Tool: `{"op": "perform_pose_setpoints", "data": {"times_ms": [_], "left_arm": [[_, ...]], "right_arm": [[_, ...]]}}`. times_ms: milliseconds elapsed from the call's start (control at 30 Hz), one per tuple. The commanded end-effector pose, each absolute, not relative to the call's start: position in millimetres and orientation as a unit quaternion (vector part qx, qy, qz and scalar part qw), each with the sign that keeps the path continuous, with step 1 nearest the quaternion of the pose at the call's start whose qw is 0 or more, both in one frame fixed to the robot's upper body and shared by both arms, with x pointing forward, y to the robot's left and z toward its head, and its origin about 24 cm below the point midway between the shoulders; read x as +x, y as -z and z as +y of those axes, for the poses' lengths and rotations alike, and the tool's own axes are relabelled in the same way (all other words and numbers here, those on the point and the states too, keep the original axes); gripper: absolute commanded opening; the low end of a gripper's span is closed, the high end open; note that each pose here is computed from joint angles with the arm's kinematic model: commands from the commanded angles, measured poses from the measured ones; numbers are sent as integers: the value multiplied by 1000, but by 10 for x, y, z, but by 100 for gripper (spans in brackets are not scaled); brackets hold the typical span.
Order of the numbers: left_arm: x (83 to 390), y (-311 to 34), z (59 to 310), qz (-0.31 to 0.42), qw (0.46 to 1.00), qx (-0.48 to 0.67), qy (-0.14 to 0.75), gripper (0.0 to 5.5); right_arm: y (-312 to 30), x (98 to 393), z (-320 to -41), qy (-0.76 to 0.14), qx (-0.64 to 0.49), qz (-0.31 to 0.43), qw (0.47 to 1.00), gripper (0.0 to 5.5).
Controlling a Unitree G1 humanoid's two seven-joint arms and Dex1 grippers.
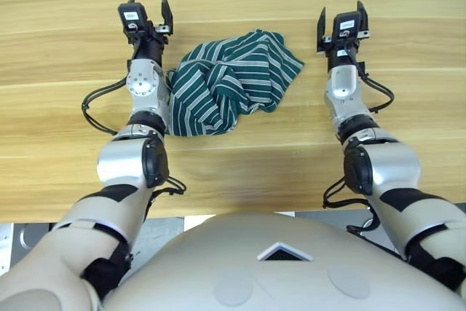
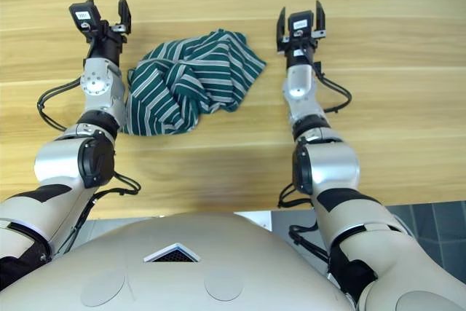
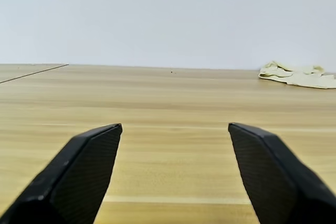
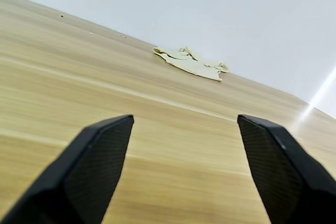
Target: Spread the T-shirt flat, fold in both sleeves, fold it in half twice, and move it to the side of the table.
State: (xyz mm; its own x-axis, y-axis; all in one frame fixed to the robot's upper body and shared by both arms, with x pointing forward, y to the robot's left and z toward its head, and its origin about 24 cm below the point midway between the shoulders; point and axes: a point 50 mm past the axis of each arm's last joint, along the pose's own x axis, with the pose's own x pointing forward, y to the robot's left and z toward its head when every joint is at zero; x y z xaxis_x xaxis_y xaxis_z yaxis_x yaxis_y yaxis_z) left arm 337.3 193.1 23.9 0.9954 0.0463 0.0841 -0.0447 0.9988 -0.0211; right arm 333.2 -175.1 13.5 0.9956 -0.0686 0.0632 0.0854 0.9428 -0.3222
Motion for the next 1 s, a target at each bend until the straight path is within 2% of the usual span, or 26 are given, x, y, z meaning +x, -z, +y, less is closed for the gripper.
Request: {"op": "perform_pose_setpoints", "data": {"times_ms": [33,500,567,633,700,800,867,1000], "left_arm": [[3387,-261,1911,-47,999,-7,-16,380],[3386,-284,1962,-54,998,-3,-32,380],[3374,-330,1983,-77,996,23,-44,380],[3326,-433,1996,-135,989,53,-41,380],[3149,-473,1928,-204,976,68,36,380],[2725,-473,1746,-259,938,117,199,380],[2423,-532,1647,-264,913,125,284,380],[1982,-572,1534,-230,868,178,404,380]], "right_arm": [[-151,3338,-1715,27,-171,-33,984,364],[-151,3328,-1611,-2,-178,-45,983,364],[-157,3318,-1622,3,-180,-52,982,364],[-197,3251,-1644,4,-210,-99,973,364],[-239,3115,-1676,-39,-267,-162,949,364],[-192,2857,-1788,-136,-351,-191,907,364],[-161,2639,-1859,-214,-404,-195,868,364],[-248,2307,-1864,-328,-438,-198,813,364]]}}
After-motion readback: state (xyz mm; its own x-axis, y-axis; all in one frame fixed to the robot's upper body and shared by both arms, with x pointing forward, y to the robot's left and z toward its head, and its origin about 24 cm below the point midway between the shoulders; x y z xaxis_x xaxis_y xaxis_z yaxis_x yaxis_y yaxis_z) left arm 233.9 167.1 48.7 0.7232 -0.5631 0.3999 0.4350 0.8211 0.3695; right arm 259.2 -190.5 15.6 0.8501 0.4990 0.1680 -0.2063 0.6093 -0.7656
